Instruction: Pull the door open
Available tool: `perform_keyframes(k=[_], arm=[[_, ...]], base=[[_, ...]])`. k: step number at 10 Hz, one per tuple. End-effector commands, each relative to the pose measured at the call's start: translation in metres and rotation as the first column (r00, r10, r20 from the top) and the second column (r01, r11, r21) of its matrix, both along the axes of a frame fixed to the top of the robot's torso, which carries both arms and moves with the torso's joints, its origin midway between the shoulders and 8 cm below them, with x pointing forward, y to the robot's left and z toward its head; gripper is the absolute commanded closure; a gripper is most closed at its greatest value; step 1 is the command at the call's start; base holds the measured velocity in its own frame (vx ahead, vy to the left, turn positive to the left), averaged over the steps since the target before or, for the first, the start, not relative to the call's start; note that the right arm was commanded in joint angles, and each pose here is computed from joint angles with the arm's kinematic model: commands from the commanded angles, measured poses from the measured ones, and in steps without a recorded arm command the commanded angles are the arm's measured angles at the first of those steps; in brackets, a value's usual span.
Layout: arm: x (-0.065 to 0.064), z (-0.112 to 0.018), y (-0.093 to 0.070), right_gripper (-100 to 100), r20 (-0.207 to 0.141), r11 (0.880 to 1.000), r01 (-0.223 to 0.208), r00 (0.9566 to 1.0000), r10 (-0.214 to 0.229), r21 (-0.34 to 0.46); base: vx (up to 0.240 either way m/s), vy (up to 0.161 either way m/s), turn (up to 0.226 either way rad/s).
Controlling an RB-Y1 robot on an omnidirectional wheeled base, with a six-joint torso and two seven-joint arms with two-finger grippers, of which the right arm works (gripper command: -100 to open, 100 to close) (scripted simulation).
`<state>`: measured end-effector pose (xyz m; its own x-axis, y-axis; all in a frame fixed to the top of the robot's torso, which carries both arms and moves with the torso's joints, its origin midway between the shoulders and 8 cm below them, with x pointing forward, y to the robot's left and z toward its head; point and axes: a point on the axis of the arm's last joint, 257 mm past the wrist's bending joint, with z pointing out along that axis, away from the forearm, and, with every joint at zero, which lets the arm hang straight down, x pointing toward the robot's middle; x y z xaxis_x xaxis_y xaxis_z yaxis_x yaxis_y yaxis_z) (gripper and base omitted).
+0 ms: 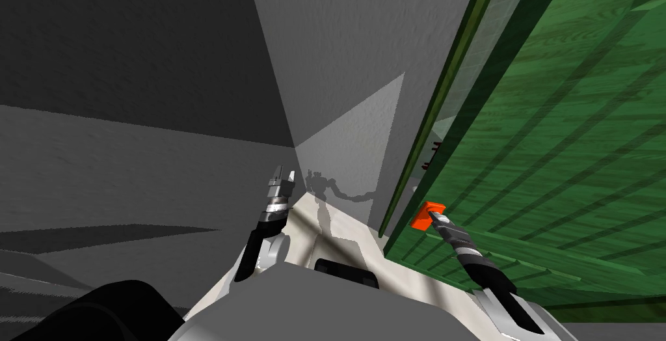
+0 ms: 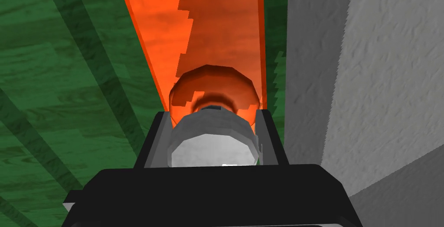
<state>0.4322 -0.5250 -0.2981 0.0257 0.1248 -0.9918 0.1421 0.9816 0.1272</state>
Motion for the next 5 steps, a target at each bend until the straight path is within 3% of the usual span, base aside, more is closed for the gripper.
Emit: perform_keyframes(k=[1,4,5], arm=[[0.0021,0.0015,0.0001,100,0.017,0.998,0.006,0.9998,-0.007,0.062],[0.0057,0.0025,0.001,100,0.038,0.989,0.012,0.9991,-0.018,0.15],[0.0077,0.0031,0.0015,100,0.049,0.98,0.015,0.9985,-0.025,0.198]], base=[[-0.068,-0.045,0.057],[-0.066,-0.046,0.056],[-0.05,-0.022,0.04]])
